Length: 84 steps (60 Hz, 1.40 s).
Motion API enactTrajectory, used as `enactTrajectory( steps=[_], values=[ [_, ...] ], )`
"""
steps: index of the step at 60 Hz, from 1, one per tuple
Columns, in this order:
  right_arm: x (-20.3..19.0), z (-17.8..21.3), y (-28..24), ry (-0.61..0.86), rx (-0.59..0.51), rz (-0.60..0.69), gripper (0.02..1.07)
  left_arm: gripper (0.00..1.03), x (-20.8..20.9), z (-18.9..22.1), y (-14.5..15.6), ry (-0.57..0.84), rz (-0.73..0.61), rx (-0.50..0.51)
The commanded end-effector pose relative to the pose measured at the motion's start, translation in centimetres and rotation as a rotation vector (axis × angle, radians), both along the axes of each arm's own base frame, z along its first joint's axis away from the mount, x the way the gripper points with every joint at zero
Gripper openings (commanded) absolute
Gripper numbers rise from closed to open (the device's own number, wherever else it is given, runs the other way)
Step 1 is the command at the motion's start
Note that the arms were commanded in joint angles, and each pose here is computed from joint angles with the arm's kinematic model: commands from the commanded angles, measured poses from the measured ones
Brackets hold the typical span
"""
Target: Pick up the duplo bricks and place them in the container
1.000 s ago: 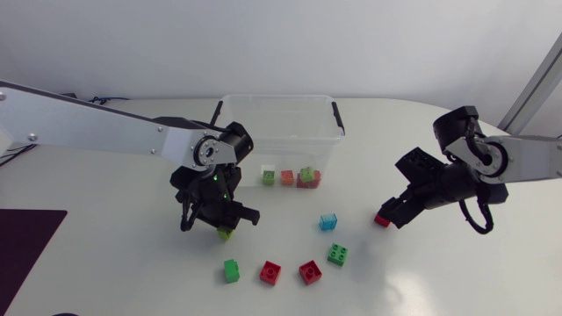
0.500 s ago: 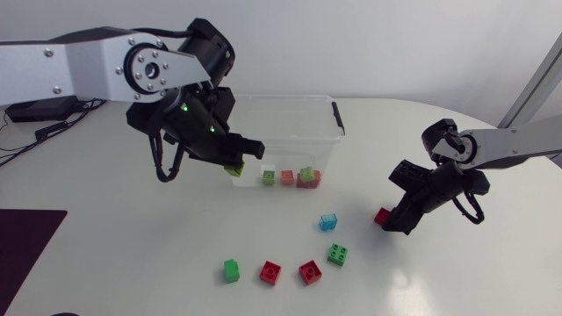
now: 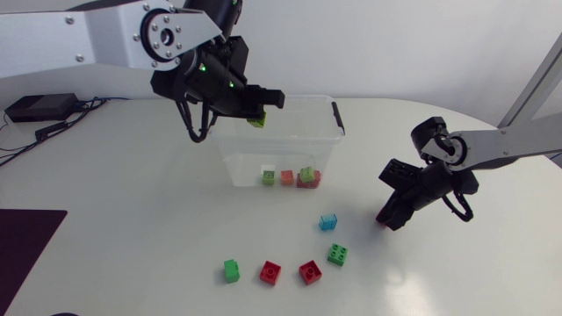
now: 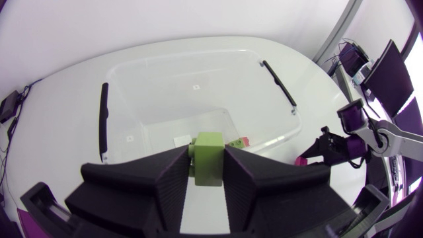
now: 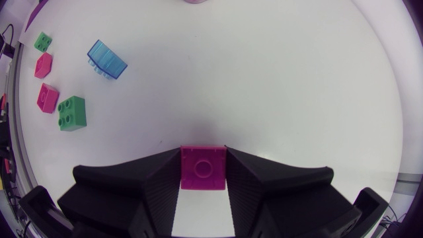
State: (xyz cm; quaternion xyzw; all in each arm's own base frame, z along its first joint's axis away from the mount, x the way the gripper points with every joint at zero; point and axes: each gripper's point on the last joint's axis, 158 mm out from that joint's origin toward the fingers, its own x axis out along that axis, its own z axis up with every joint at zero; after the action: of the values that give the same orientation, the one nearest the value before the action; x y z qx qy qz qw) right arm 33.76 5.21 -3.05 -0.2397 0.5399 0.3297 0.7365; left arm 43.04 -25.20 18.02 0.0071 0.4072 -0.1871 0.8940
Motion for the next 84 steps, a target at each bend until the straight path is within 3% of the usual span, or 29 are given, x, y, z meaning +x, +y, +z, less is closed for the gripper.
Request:
enactTrajectory(
  steps=[1,5,10,17,27,34,43,64,67,71,72,75,77,84],
  values=[
    [-0.4,1.7,-0.3,-0.02,-0.002,-0.012,0.22,0.27,2.0,-0.8,0.2,0.002,0.032,-0.009],
    [-0.4,3.5,-0.3,-0.042,-0.001,-0.014,0.22,0.42,3.8,-0.9,0.6,-0.034,0.061,-0.011],
    [-0.4,6.0,0.4,-0.077,0.005,-0.011,0.22,0.77,5.9,-0.7,1.7,-0.098,0.109,0.007],
    [0.2,9.7,2.3,-0.138,0.03,-0.011,0.22,0.96,6.8,0.1,3.0,-0.163,0.148,0.054],
    [2.5,16.7,6.3,-0.267,0.112,-0.028,0.22,0.97,5.4,2.7,4.6,-0.213,0.125,0.075],
    [4.6,21.7,9.0,-0.361,0.183,-0.051,0.23,0.97,2.0,3.1,5.8,-0.225,0.028,0.145],
    [8.3,25.8,12.7,-0.438,0.27,-0.088,0.23,0.96,-4.3,-0.9,6.9,-0.17,-0.183,0.257],
    [15.1,23.3,18.7,-0.468,0.308,-0.133,0.25,0.96,-14.0,-9.2,6.6,-0.031,-0.545,0.41],
    [15.9,22.4,19.4,-0.467,0.304,-0.141,0.32,0.96,-15.4,-10.4,6.6,-0.01,-0.603,0.441],
    [16.7,21.3,20.0,-0.468,0.28,-0.145,0.5,0.96,-16.9,-11.7,6.7,0.015,-0.677,0.48],
    [16.9,21.1,20.2,-0.467,0.278,-0.147,0.66,0.96,-17.4,-12.2,6.7,0.022,-0.699,0.49],
    [17.2,20.7,20.4,-0.463,0.272,-0.149,0.89,0.96,-18.4,-13.0,6.6,0.028,-0.754,0.514],
    [17.3,20.8,20.5,-0.466,0.269,-0.15,0.98,0.96,-19.0,-13.5,6.6,0.036,-0.782,0.527],
    [16.6,21.6,20.2,-0.467,0.281,-0.169,1.02,0.96,-20.0,-14.7,6.2,0.066,-0.831,0.544]
  ],
)
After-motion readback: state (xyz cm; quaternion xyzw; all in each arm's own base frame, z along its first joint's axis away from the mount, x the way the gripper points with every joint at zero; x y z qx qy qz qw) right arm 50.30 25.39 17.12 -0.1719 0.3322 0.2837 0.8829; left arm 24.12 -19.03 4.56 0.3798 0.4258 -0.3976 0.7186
